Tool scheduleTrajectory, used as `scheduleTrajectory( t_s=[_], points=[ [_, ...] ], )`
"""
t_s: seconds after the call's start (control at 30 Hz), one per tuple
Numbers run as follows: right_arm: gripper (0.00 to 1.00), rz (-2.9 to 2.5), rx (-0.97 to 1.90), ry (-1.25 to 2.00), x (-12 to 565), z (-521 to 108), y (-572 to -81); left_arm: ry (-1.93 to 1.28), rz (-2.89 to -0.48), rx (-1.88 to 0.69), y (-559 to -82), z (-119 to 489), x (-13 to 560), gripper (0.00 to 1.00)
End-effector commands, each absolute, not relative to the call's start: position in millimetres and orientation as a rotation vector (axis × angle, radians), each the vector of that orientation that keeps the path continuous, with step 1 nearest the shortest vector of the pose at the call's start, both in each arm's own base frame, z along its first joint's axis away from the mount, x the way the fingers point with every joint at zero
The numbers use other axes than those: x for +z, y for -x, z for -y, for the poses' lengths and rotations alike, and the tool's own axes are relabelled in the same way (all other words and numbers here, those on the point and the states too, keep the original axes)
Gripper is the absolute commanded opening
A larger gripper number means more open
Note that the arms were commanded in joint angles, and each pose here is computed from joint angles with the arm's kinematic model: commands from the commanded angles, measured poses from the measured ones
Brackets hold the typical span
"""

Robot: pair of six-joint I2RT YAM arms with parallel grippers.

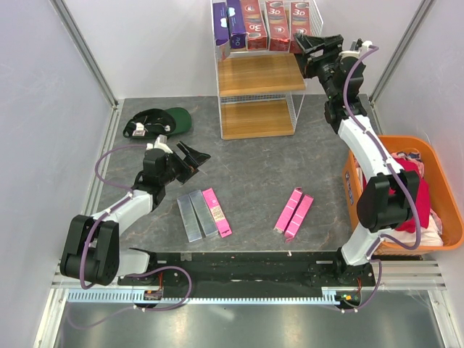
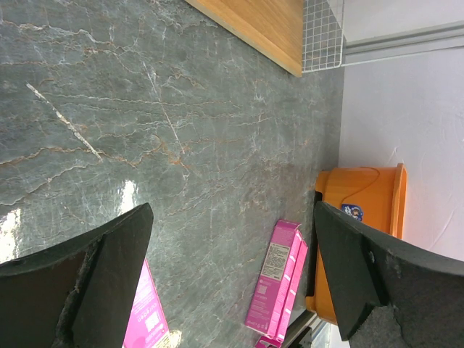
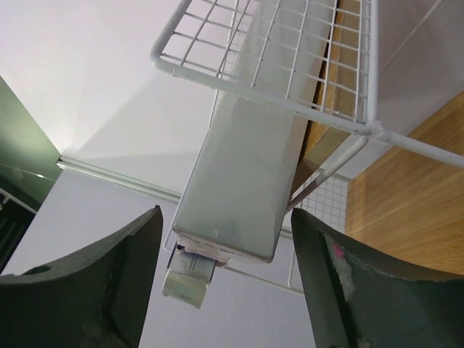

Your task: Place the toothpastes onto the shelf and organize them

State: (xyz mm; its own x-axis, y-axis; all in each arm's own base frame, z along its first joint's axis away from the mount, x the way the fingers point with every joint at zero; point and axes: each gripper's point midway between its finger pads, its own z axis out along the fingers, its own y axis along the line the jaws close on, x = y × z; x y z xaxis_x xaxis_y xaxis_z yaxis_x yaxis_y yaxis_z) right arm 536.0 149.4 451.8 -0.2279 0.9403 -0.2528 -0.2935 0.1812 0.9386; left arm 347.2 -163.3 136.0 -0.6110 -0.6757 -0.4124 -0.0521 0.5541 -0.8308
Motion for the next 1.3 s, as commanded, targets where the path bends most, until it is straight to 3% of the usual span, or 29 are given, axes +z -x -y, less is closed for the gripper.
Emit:
scheduleTrajectory(
  t_s=[0.0,0.2,0.63,0.93,1.27],
  points=[
    [0.83,-1.225,1.386,-0.619,484.5,-152.8,-520.4,0.507,-1.995,-1.055,-356.5,166.2,152.2,1.00],
    [0.98,-1.224,1.338,-0.578,486.3,-146.5,-502.9,0.502,-2.011,-1.066,-357.0,168.8,149.3,1.00],
    [0.98,-1.258,1.284,-0.545,468.2,-135.5,-452.7,0.465,-2.009,-1.069,-356.7,170.6,152.6,1.00],
    [0.98,-1.449,1.151,-0.535,393.0,-133.0,-427.2,0.379,-2.045,-1.033,-359.1,182.6,154.5,1.00],
    [0.98,-1.740,1.003,-0.513,280.2,-133.7,-404.8,0.154,-2.148,-0.934,-360.0,241.0,158.7,1.00]
  ],
)
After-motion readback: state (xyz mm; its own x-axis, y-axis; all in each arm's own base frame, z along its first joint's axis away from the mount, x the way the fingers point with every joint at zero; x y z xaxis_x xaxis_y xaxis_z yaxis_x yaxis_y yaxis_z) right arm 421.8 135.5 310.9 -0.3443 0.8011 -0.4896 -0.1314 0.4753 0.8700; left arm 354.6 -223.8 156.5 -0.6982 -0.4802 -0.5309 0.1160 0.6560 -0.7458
